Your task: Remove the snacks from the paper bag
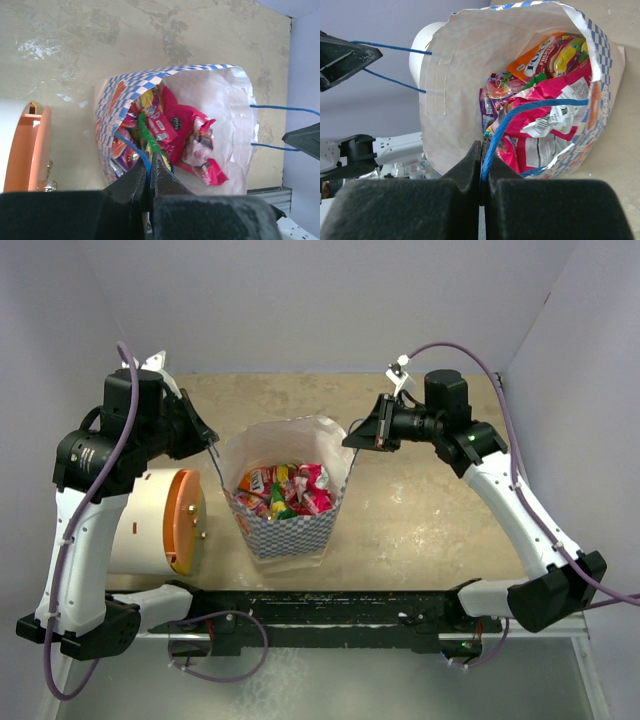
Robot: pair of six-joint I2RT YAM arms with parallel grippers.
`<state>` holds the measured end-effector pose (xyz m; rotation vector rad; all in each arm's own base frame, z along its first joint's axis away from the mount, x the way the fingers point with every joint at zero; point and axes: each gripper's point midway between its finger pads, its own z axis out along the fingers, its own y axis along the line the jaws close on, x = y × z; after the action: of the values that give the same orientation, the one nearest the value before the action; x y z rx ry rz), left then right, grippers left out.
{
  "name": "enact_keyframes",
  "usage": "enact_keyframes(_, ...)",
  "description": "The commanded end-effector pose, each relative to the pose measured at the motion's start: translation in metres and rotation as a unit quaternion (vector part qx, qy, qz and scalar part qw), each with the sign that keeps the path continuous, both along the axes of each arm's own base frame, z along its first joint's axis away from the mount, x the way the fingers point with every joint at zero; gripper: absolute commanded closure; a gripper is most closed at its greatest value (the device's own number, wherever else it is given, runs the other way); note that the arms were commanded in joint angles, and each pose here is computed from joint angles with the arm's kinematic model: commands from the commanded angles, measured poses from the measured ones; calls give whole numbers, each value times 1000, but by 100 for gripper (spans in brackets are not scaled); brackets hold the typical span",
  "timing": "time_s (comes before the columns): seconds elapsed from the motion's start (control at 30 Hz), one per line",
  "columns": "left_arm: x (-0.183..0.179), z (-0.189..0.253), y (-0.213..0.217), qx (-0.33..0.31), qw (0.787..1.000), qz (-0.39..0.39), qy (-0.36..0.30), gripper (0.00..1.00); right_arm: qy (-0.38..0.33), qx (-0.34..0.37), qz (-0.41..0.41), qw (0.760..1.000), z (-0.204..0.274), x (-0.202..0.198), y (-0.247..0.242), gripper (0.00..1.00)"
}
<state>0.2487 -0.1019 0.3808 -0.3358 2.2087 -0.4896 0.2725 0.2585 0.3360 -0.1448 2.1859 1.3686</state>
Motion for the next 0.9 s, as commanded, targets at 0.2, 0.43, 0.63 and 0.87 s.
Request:
enact_keyframes(0.2,5,86,-28,-67,981,-82,-163,100,-44,23,-51,997,31,-25,-22,100)
enact_keyframes(0.43,24,115,-31,-54,972,-88,-213,100,-56,0,-38,998,22,-30,-25,100)
enact_keyframes(0.63,43,147,-35,-48,958,-93,-266,100,-59,-8,-9,998,30,-13,-13,100)
enact_keyframes(0.87,52,163,-41,-40,945,-111,-305,100,-67,5,-1,998,43,6,2,100)
